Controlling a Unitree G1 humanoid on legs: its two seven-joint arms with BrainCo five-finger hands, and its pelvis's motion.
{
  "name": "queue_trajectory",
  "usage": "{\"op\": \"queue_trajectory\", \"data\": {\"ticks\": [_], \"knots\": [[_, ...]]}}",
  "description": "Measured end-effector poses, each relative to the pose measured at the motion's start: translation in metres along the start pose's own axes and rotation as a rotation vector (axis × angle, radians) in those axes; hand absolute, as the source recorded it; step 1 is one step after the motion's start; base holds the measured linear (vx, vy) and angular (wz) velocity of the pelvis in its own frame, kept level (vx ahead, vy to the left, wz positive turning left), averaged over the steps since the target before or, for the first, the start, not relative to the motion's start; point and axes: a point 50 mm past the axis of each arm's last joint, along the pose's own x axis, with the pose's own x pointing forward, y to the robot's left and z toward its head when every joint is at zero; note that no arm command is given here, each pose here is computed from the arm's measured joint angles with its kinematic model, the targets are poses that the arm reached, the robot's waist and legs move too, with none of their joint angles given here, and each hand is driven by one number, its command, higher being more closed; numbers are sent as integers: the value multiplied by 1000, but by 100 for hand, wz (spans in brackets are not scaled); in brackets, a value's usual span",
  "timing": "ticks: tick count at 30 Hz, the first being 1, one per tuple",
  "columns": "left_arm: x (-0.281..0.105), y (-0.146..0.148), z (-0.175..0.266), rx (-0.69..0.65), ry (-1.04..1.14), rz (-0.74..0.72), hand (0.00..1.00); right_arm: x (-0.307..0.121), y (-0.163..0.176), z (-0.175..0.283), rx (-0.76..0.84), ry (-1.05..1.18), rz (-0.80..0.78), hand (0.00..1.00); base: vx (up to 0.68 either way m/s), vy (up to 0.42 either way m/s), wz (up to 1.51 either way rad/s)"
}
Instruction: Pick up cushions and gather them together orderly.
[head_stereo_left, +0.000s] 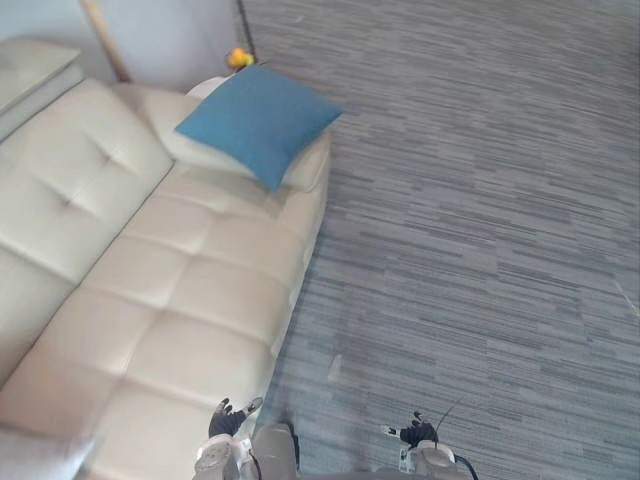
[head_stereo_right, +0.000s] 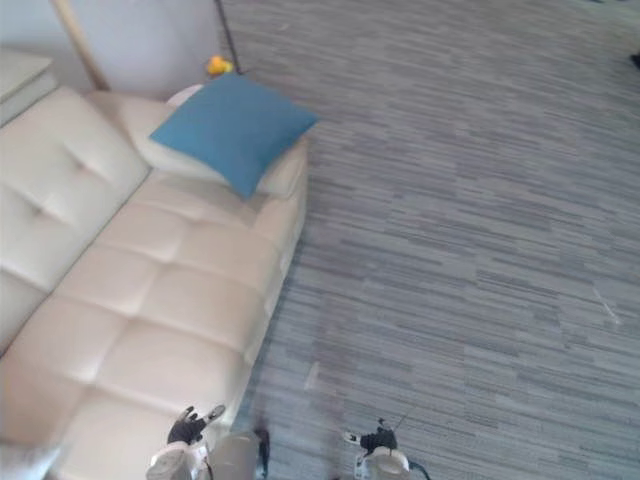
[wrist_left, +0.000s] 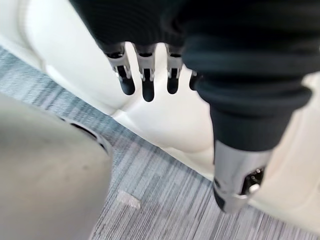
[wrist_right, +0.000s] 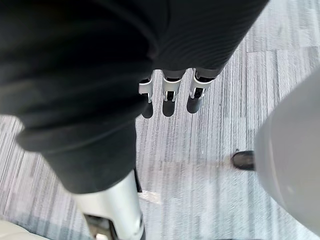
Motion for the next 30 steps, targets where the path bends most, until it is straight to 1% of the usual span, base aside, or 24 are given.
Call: {"op": "queue_trajectory", "data": {"ticks": [6, 8, 11, 12, 14, 16, 18, 21, 26, 30], "knots": [[1, 1, -3, 34, 23, -1, 0, 4, 0, 13, -2, -28, 3, 0, 378, 32, 5], [3, 0, 2, 52, 14, -6, 0, 7, -2, 27, -9, -59, -3, 0, 427, -122, 10], [1, 9, -5, 85, 33, 11, 0, 8, -10, 22, 5, -38, -26, 0, 526, -239, 34], [0, 8, -8, 89, 41, 9, 0, 9, -13, 23, 9, -37, -34, 0, 617, -317, 16], [-1, 7, -11, 49, 45, 19, 0, 9, -11, 24, 11, -44, -30, 0, 520, -257, 3], [-2, 1, -8, -27, 31, 22, 0, 9, -11, 29, 5, -62, -32, 0, 540, -159, -27], [-1, 1, 3, -25, -17, 20, 0, 8, -1, 30, 7, -64, -5, 0, 495, -98, -43], [0, 1, 17, 5, -80, 7, 0, 7, 4, 27, 15, -43, 10, 0, 428, -98, -23], [-1, -7, 16, -12, -77, -9, 0, 9, -8, 30, 17, -51, -38, 0, 541, 90, -12], [1, -4, 17, -14, -71, -1, 0, 8, -3, 25, 18, -38, -24, 0, 553, 183, -17]]}}
